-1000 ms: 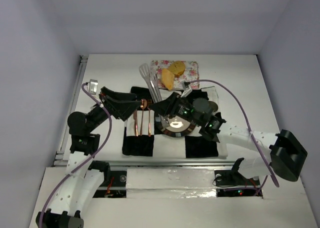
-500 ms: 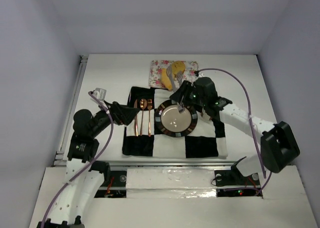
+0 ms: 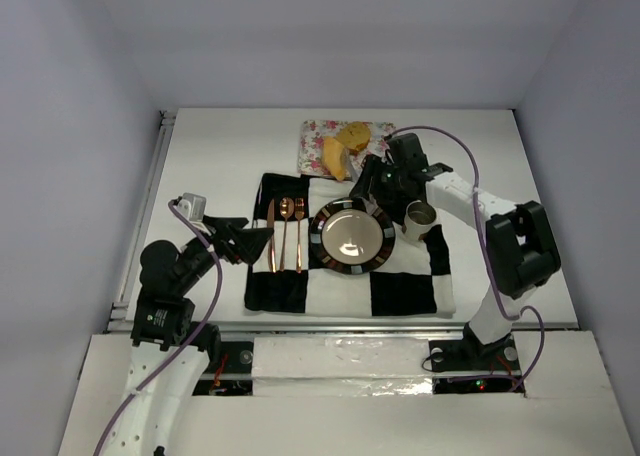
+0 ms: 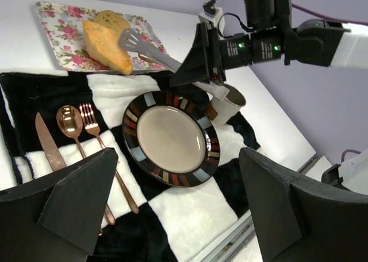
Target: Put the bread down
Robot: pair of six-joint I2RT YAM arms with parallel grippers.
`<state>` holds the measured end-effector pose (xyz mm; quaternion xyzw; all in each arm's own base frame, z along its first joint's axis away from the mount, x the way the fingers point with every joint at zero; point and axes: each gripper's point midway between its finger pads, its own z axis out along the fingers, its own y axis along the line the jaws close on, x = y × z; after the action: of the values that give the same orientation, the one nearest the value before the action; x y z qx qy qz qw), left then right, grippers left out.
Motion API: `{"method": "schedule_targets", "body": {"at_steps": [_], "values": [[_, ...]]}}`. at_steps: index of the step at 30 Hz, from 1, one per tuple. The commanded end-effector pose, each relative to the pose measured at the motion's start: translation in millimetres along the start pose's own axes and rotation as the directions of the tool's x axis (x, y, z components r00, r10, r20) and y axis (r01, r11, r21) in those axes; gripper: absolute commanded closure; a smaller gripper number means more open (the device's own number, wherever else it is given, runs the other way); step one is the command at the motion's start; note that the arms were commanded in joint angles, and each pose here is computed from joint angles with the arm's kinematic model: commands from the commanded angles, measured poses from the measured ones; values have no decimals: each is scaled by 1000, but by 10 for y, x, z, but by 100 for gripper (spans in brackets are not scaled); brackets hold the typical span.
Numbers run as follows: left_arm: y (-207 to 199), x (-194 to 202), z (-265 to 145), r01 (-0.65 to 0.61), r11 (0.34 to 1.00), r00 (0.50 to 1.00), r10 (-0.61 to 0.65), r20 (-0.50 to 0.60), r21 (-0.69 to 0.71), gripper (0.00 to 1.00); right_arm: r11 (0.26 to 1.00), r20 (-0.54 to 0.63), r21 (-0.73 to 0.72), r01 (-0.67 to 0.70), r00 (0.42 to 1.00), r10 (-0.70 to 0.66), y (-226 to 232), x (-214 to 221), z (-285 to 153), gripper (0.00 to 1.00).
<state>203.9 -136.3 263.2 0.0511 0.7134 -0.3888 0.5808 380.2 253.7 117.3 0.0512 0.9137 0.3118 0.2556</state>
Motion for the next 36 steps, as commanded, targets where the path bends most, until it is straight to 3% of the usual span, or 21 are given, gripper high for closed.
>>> {"method": "schedule_targets", "body": {"at_steps": [1, 8, 12, 16, 19, 26, 27, 31, 36], "values": [[-58, -39, 11, -39, 999, 999, 39, 21, 32, 15, 996, -23, -77, 34, 999, -36, 215, -94, 27, 43], [-54, -43, 7, -42, 999, 999, 41, 28, 30, 15, 988, -66, -154, -2, 998, -9, 299, -51, 208, 44], [-51, -43, 13, -41, 999, 999, 40, 26, 29, 15, 986, -20, -164, 6, 1000, -9, 327, -102, 150, 57], [-37, -28, 22, -37, 999, 999, 36, 20, 26, 16, 977, 39, -211, 38, 999, -31, 461, -122, -142, 66], [-29, -18, 31, -34, 999, 999, 34, 14, 25, 16, 962, 68, -263, 74, 996, -57, 609, -84, -467, 66], [-3, -5, 49, -27, 1000, 1000, 26, 7, 16, 17, 947, 38, -306, 93, 996, -85, 542, 598, -1066, 66], [-5, -8, 50, -25, 1000, 1000, 25, 7, 16, 17, 955, -13, -287, 73, 997, -80, 415, 876, -1054, 66], [11, 12, 60, -18, 1000, 1000, 18, 0, 12, 17, 939, -17, -339, 58, 998, -68, 395, 1367, -1409, 66], [13, 30, 67, -12, 1000, 1000, 13, -9, 14, 17, 937, -81, -350, -3, 996, -27, 333, 1824, -1485, 66]]}}
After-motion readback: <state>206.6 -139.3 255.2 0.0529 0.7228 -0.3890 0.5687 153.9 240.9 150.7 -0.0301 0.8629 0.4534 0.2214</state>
